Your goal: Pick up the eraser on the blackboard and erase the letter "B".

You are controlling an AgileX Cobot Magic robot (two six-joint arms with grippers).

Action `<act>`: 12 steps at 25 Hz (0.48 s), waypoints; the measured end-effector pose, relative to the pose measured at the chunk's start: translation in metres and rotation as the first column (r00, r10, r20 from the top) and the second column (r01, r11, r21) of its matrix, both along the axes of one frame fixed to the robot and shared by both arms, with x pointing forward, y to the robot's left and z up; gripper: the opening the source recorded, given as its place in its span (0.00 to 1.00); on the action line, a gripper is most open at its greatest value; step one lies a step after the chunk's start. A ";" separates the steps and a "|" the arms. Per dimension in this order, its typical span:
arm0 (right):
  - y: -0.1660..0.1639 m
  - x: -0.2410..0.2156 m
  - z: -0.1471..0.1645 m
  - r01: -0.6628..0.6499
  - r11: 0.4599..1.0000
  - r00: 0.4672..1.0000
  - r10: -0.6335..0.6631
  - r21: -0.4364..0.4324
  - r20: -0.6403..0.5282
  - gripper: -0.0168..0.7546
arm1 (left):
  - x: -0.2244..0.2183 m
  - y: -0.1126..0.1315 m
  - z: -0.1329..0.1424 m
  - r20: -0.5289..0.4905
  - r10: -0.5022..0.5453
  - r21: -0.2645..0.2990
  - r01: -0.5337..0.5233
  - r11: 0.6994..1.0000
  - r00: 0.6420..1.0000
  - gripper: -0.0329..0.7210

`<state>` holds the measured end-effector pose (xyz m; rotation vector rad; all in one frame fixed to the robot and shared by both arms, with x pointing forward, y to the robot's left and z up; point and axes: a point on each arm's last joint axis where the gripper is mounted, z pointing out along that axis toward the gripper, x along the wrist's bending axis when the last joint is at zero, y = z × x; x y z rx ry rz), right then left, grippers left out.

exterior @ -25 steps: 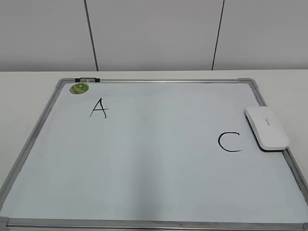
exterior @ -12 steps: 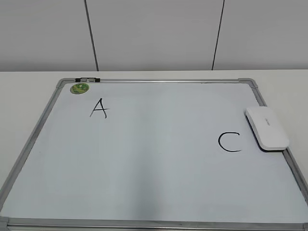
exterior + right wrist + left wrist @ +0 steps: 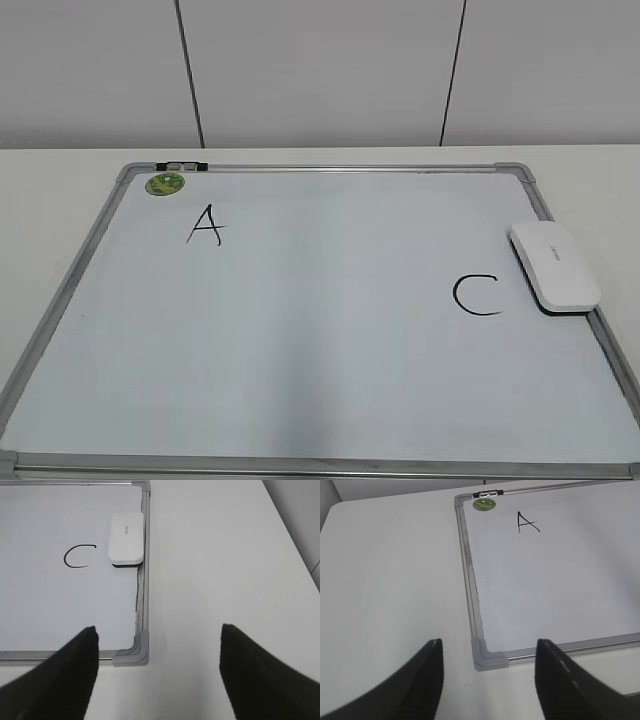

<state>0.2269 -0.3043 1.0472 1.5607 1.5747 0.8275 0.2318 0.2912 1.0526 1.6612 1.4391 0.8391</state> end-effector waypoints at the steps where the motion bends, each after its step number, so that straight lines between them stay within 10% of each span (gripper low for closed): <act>1: 0.000 0.000 0.000 0.000 1.000 1.000 0.000 0.000 0.000 0.77 | 0.000 0.000 0.000 0.000 -0.008 0.000 0.008 1.000 1.000 0.60; 12: 0.000 0.000 0.000 0.000 1.000 1.000 0.000 0.000 0.000 0.77 | 0.000 0.000 0.000 0.000 -0.016 0.000 0.016 1.000 1.000 0.57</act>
